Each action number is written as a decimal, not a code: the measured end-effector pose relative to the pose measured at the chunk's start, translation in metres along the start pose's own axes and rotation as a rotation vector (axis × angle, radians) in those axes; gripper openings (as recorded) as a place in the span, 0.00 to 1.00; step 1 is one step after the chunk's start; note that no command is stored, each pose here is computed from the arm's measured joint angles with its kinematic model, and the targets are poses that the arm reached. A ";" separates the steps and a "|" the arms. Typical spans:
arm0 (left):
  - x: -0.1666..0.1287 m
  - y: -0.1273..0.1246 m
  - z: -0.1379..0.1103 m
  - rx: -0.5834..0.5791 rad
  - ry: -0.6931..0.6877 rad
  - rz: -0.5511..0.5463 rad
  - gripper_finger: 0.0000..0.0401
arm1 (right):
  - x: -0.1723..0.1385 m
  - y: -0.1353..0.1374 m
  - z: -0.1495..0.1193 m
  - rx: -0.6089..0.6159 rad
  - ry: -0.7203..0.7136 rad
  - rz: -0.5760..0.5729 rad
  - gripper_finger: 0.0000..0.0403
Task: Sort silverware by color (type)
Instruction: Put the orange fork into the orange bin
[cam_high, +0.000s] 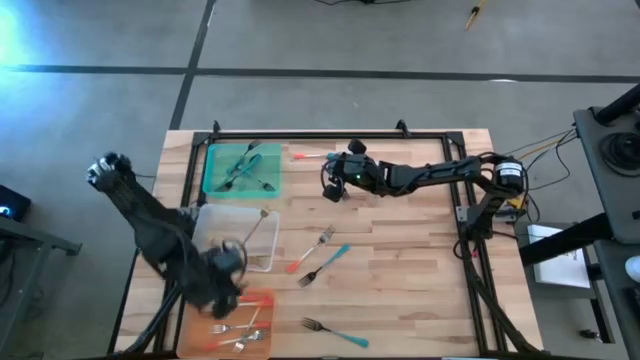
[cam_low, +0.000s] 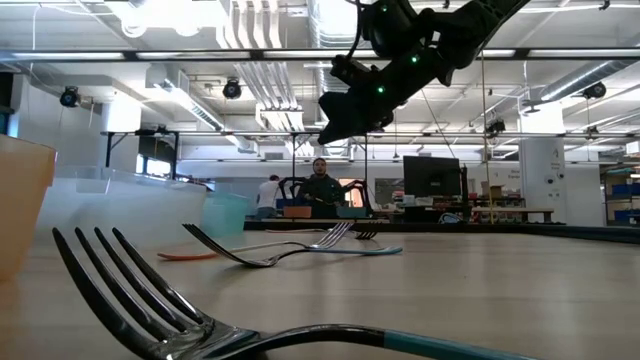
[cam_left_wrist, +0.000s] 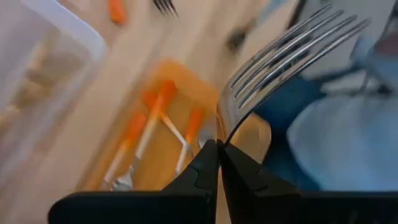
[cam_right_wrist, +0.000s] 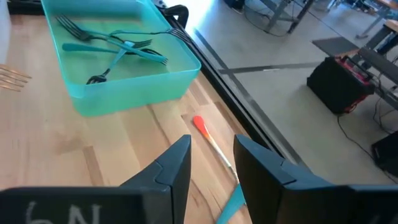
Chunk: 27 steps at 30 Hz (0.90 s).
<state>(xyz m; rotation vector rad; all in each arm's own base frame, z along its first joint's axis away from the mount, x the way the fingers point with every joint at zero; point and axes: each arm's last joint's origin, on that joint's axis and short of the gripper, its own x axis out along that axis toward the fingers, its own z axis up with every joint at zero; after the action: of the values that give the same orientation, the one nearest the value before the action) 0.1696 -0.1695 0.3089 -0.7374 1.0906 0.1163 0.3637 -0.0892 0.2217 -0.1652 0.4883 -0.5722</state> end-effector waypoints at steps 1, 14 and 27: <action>0.005 -0.007 -0.007 0.024 0.019 0.007 0.00 | 0.000 0.000 0.000 0.000 0.000 0.000 0.28; 0.041 -0.029 -0.036 0.156 0.206 0.224 0.00 | 0.000 0.001 -0.005 0.002 0.050 0.007 0.30; 0.043 -0.030 -0.036 0.138 0.200 0.220 0.03 | -0.002 0.004 -0.018 0.011 0.179 0.094 0.33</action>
<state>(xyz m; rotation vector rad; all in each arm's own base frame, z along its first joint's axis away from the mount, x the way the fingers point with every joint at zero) 0.1756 -0.2253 0.2790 -0.5113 1.3557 0.1557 0.3556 -0.0852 0.2053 -0.0800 0.6627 -0.4997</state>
